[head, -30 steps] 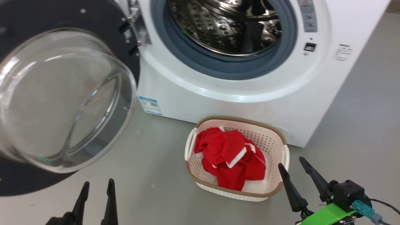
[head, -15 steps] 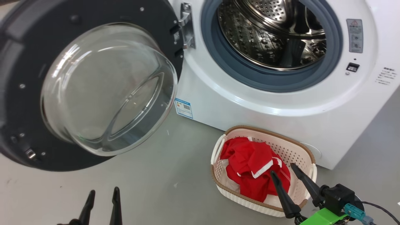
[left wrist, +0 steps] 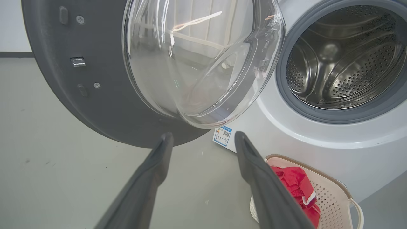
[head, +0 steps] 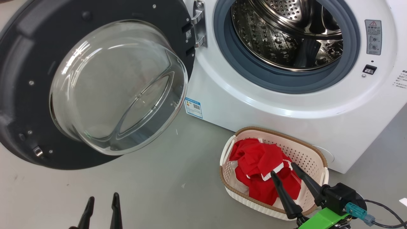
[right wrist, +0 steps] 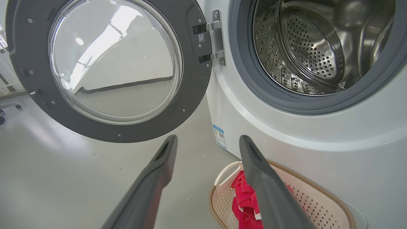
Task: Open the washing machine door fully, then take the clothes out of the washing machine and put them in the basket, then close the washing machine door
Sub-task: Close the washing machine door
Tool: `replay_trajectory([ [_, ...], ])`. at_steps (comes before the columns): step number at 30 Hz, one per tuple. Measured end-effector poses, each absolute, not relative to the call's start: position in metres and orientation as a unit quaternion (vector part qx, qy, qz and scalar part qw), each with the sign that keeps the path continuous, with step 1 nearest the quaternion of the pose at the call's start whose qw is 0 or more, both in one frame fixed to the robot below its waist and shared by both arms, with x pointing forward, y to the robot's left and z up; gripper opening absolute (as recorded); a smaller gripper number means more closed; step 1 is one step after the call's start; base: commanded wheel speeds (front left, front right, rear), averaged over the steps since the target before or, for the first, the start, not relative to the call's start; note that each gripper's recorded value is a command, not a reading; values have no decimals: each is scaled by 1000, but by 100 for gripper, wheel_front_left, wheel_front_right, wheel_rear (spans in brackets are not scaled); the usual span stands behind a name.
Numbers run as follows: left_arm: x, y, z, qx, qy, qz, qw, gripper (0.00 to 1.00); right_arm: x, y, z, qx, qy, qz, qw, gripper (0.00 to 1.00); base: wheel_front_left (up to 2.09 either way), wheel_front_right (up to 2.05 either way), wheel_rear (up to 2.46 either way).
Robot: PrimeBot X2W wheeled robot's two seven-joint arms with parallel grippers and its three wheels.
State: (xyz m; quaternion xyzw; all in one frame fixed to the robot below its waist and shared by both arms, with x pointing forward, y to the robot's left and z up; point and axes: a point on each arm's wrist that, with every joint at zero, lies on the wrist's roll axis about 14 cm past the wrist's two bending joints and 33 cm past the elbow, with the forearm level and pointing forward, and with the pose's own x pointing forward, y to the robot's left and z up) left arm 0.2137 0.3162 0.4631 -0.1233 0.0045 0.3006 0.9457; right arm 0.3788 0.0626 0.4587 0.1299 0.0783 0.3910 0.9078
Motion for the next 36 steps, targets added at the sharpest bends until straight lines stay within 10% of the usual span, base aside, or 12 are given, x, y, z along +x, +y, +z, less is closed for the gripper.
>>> replay_trajectory([
  [5, 215, 318, 469, -128, -6, 302, 945, 88, 379, 63, 458, 130, 79, 392, 907, 100, 0, 0, 0],
  [6, 215, 319, 471, -130, -10, 303, 944, 49, 379, 63, 458, 132, 80, 391, 907, 100, 0, 0, 0],
  [8, 215, 323, 476, -138, -22, 308, 941, 1, 380, 62, 457, 140, 83, 387, 907, 100, 0, 0, 0],
  [29, 207, 464, 732, -25, -390, 347, 853, 0, 390, 50, 448, 163, 93, 353, 916, 100, 0, 0, 0],
  [36, 217, 532, 719, -114, -352, 381, 847, 0, 394, 43, 441, 166, 100, 342, 920, 100, 0, 0, 0],
])
